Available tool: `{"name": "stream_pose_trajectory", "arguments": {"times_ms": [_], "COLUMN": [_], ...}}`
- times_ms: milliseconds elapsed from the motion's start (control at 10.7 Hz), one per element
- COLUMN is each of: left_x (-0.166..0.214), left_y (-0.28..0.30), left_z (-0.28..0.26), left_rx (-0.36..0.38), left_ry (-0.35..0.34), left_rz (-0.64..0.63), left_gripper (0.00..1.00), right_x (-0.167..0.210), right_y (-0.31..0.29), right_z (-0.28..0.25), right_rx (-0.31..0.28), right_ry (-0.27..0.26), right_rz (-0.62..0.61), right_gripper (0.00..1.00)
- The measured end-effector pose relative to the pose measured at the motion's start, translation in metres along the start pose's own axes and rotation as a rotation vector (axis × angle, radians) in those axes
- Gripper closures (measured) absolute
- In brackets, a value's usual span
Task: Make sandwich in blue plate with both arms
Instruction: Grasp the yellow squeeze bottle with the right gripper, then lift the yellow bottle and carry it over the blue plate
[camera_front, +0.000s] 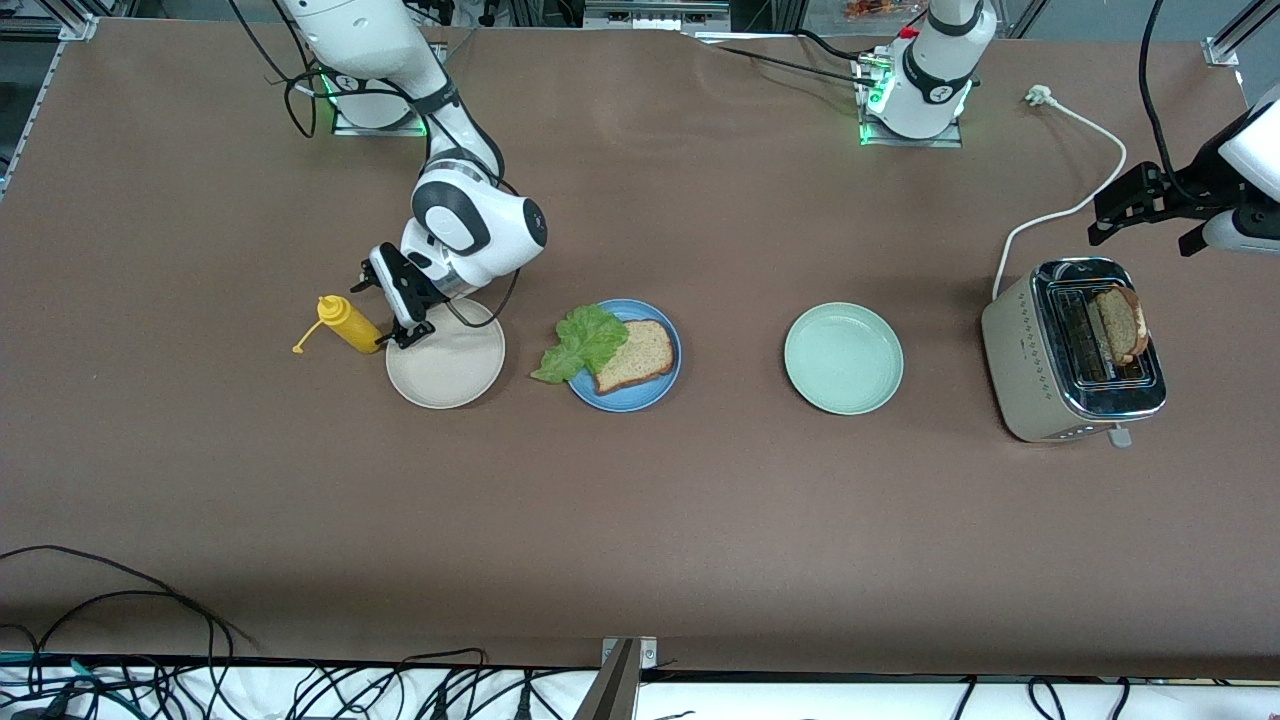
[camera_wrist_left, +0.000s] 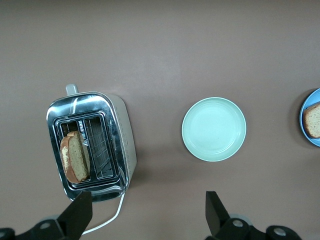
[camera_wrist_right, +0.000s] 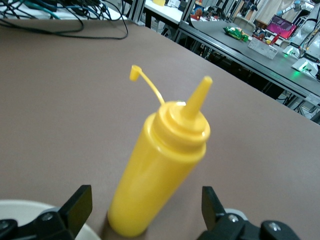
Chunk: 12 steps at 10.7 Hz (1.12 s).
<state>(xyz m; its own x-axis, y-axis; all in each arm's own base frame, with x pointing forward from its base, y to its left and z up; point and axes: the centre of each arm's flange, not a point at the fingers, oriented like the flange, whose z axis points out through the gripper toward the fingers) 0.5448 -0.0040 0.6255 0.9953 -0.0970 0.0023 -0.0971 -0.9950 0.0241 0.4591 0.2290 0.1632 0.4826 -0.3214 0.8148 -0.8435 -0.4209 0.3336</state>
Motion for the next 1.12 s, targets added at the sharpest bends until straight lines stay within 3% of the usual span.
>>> {"name": "stream_pose_trajectory", "arguments": {"times_ms": [373, 653, 746, 1119], "left_x": [0.0, 0.0, 0.0, 0.0], "left_y": [0.0, 0.0, 0.0, 0.0], "left_z": [0.0, 0.0, 0.0, 0.0], "left_rx": [0.0, 0.0, 0.0, 0.0], "left_ry": [0.0, 0.0, 0.0, 0.0], "left_rz": [0.0, 0.0, 0.0, 0.0], "left_gripper": [0.0, 0.0, 0.0, 0.0], "right_x": [-0.006, -0.014, -0.012, -0.011], "right_y": [-0.006, -0.009, -0.011, -0.013], "right_z": [0.04, 0.05, 0.048, 0.044], "right_rx": [0.016, 0.017, 0.023, 0.036], "right_ry": [0.099, 0.106, 0.1, 0.086], "right_rz": [0.016, 0.016, 0.022, -0.073], "right_gripper": [0.06, 0.5, 0.58, 0.66]}}
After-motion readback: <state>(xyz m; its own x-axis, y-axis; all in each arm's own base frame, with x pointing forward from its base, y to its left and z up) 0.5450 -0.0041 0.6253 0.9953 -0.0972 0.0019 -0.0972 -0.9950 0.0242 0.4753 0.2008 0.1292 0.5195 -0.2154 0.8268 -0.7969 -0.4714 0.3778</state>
